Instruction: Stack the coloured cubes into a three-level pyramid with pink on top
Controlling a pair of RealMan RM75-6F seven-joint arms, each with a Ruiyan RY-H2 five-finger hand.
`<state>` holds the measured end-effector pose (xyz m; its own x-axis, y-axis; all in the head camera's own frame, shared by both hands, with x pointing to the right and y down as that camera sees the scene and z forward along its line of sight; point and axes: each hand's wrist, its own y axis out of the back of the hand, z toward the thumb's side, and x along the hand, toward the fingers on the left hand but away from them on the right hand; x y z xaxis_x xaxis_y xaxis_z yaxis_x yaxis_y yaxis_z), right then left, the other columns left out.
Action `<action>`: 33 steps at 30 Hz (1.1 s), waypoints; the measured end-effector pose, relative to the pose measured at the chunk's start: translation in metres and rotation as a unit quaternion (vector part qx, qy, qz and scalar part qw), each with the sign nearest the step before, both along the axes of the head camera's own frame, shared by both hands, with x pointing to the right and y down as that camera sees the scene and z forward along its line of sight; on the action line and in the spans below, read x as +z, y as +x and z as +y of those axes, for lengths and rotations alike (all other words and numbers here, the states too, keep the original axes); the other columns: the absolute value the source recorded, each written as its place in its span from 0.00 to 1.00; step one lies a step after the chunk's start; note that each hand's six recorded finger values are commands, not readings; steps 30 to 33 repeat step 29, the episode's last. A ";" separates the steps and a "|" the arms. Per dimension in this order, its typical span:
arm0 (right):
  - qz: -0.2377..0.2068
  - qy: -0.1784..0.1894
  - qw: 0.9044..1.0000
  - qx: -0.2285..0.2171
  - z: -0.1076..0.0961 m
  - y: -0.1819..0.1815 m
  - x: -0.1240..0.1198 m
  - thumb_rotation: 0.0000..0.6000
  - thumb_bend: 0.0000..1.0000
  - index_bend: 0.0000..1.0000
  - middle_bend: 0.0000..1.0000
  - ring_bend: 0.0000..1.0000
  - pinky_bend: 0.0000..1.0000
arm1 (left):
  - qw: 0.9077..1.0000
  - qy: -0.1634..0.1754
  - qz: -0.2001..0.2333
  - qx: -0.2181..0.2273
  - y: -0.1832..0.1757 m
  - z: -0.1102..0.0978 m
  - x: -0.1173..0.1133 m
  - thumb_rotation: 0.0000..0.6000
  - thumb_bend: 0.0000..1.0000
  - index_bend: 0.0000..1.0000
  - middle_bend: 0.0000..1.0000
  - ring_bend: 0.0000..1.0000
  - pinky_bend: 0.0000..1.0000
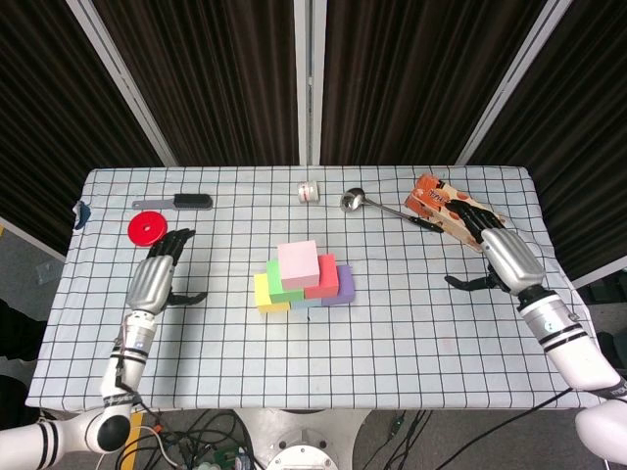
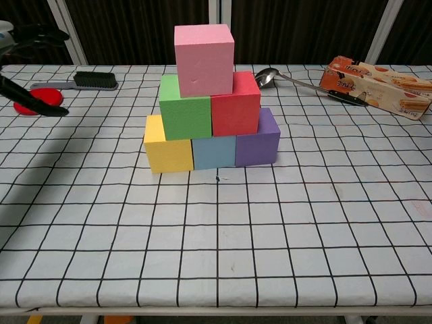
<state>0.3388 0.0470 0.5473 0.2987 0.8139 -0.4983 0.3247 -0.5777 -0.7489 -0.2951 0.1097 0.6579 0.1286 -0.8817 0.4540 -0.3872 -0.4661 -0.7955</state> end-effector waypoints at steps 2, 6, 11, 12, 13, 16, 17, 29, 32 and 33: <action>0.048 0.022 0.999 -0.011 0.008 0.009 0.001 1.00 0.10 0.00 0.00 0.00 0.00 | 0.999 0.025 -0.031 0.017 -0.018 0.005 -0.005 1.00 0.00 0.10 0.05 0.00 0.08; 0.137 0.076 0.988 -0.012 0.031 0.031 0.000 1.00 0.10 0.00 0.00 0.00 0.00 | 0.995 0.056 -0.082 0.023 -0.060 0.021 -0.019 1.00 0.00 0.10 0.05 0.00 0.08; 0.198 0.122 0.972 0.043 0.081 0.068 -0.001 1.00 0.10 0.00 0.00 0.00 0.00 | 0.988 0.052 -0.143 0.024 -0.102 0.047 -0.034 1.00 0.00 0.10 0.05 0.00 0.08; 0.204 0.126 0.969 0.055 0.094 0.075 0.001 1.00 0.10 0.00 0.00 0.00 0.00 | 0.987 0.048 -0.153 0.027 -0.107 0.052 -0.035 1.00 0.00 0.10 0.05 0.00 0.08; 0.213 0.129 0.966 0.069 0.110 0.084 0.003 1.00 0.10 0.00 0.00 0.00 0.00 | 0.985 0.040 -0.164 0.032 -0.112 0.059 -0.037 1.00 0.00 0.10 0.05 0.00 0.08; 0.235 0.134 0.958 0.093 0.143 0.101 0.010 1.00 0.10 0.00 0.00 0.00 0.00 | 0.983 0.023 -0.178 0.042 -0.121 0.076 -0.038 1.00 0.00 0.10 0.05 0.00 0.08; 0.241 0.135 0.956 0.099 0.152 0.105 0.012 1.00 0.10 0.00 0.00 0.00 0.00 | 0.983 0.019 -0.180 0.043 -0.123 0.081 -0.038 1.00 0.00 0.10 0.05 0.00 0.08; 0.264 0.129 0.946 0.133 0.213 0.128 0.028 1.00 0.10 0.00 0.00 0.00 0.00 | 0.982 0.045 -0.180 0.019 -0.146 0.114 -0.044 1.00 0.01 0.10 0.05 0.00 0.08; 0.264 0.129 0.946 0.133 0.213 0.128 0.028 1.00 0.10 0.00 0.00 0.00 0.00 | 0.982 0.045 -0.180 0.019 -0.146 0.114 -0.044 1.00 0.01 0.10 0.05 0.00 0.08; 0.264 0.129 0.946 0.133 0.213 0.128 0.028 1.00 0.10 0.00 0.00 0.00 0.00 | 0.982 0.045 -0.180 0.019 -0.146 0.114 -0.044 1.00 0.01 0.10 0.05 0.00 0.08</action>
